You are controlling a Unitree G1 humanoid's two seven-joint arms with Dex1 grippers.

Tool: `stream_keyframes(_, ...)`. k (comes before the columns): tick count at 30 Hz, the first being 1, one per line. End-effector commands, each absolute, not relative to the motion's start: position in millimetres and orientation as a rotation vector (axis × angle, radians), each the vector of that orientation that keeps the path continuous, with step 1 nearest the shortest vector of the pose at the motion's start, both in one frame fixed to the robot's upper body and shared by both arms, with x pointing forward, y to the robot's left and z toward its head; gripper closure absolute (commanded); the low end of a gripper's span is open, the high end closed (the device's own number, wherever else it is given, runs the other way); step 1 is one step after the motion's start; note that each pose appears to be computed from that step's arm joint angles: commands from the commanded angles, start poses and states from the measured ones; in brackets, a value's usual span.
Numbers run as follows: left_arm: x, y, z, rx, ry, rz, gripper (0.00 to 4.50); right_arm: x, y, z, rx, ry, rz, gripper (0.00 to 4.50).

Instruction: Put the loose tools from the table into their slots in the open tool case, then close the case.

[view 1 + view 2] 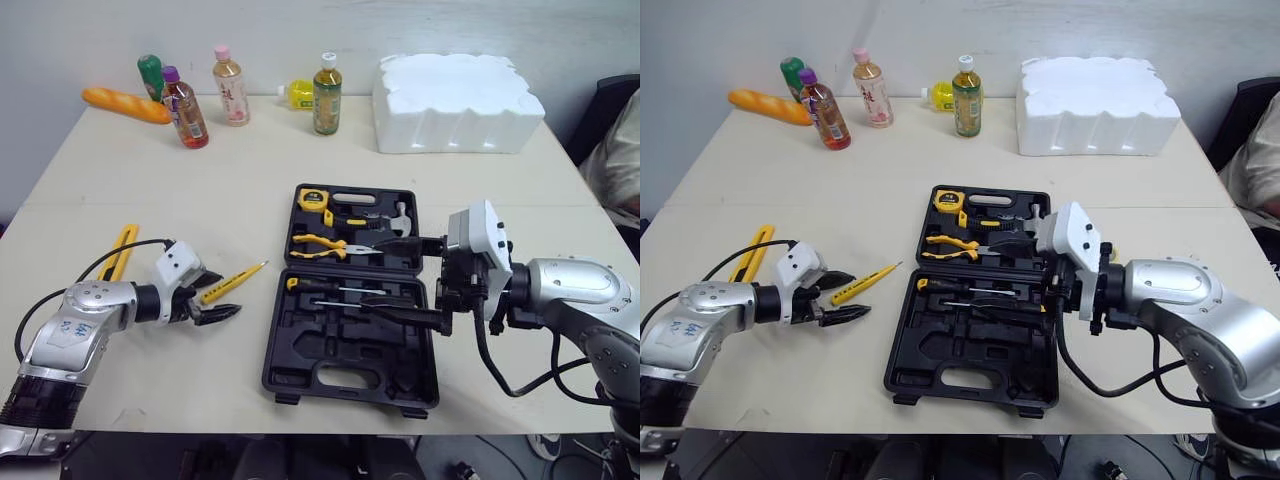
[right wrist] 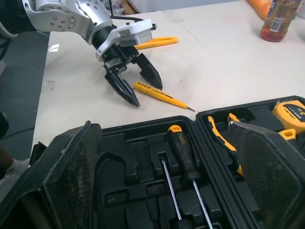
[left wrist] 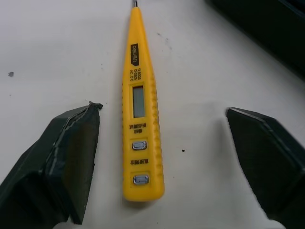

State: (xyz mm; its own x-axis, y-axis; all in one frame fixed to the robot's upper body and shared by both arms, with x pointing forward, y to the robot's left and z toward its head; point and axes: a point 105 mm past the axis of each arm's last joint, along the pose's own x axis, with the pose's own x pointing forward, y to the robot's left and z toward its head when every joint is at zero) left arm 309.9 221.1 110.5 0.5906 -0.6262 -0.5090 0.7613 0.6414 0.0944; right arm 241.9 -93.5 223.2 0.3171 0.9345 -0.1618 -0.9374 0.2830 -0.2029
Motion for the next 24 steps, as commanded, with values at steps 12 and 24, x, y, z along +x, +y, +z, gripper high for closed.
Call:
stream_keyframes(12,309.7,213.8,158.2,0.504,0.355,-0.911,3.94,240.5,-93.8,228.8,-0.295,-0.057,1.212,0.00)
stream_keyframes(24,291.8,141.7,176.2,0.821,0.288,-1.369,3.94,228.3,-104.0,215.8,-0.301,0.002,1.179,0.00)
